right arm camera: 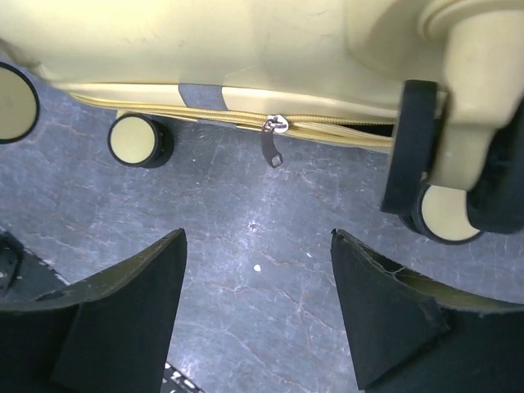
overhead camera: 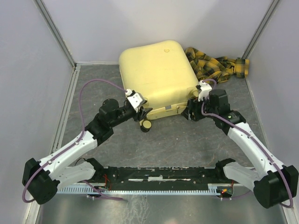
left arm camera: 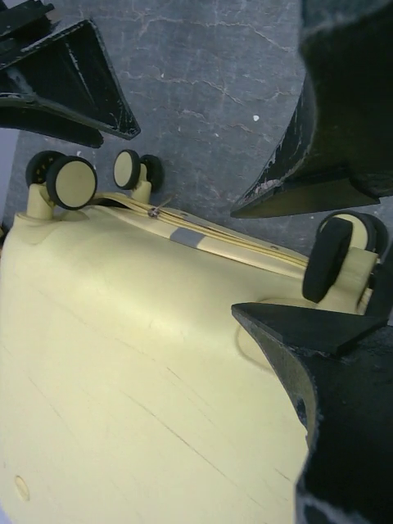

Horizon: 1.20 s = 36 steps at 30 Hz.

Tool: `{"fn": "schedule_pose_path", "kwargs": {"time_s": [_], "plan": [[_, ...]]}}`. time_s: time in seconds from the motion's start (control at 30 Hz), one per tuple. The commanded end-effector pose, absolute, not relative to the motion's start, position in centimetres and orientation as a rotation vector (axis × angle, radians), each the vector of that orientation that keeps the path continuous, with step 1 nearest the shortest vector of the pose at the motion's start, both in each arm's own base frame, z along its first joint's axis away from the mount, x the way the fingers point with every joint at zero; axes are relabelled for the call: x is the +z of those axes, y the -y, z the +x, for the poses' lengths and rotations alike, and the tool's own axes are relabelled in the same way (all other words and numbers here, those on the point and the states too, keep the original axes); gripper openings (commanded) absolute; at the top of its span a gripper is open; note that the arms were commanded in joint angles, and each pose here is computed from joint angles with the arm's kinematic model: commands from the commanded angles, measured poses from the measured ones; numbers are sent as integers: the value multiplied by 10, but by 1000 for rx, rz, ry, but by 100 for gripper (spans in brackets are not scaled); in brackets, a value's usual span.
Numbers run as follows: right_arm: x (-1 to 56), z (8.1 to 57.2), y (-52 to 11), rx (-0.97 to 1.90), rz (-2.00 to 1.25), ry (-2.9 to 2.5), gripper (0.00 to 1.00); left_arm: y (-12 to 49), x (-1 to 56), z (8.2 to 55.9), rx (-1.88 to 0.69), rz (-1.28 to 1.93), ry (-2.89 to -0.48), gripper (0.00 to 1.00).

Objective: Pack the luggage

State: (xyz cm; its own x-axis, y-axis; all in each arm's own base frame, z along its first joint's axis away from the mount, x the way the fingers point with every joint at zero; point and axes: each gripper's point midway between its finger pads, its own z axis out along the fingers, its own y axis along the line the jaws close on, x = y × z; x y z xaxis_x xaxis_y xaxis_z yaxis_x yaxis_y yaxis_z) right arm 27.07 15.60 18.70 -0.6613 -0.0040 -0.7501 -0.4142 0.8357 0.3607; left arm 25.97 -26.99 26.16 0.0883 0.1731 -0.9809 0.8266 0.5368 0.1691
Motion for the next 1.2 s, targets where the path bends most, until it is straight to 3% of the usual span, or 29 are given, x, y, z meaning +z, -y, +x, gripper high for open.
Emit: {"fn": "schedule_pose_path", "kwargs": {"time_s": [0.0, 0.17, 0.67, 0.73, 0.93, 1.0, 1.17], "plan": [[205, 294, -171, 573, -329, -2033, 76, 250, 290, 261, -555, 849, -1428, 53], [174, 295, -182, 454, -373, -2047, 62, 232, 290, 261, -491, 813, -1466, 53], [125, 330, -203, 281, -340, -2079, 58, 221, 288, 269, -432, 807, -1493, 54], [120, 334, -204, 272, -342, -2081, 52, 221, 287, 269, -428, 818, -1496, 55], [120, 340, -207, 261, -360, -2060, 17, 216, 283, 260, -442, 835, -1569, 63], [121, 339, -208, 265, -380, -2056, 6, 214, 282, 250, -489, 814, -1624, 71], [119, 336, -205, 258, -393, -2057, 1, 211, 280, 223, -646, 706, -1747, 86]]}}
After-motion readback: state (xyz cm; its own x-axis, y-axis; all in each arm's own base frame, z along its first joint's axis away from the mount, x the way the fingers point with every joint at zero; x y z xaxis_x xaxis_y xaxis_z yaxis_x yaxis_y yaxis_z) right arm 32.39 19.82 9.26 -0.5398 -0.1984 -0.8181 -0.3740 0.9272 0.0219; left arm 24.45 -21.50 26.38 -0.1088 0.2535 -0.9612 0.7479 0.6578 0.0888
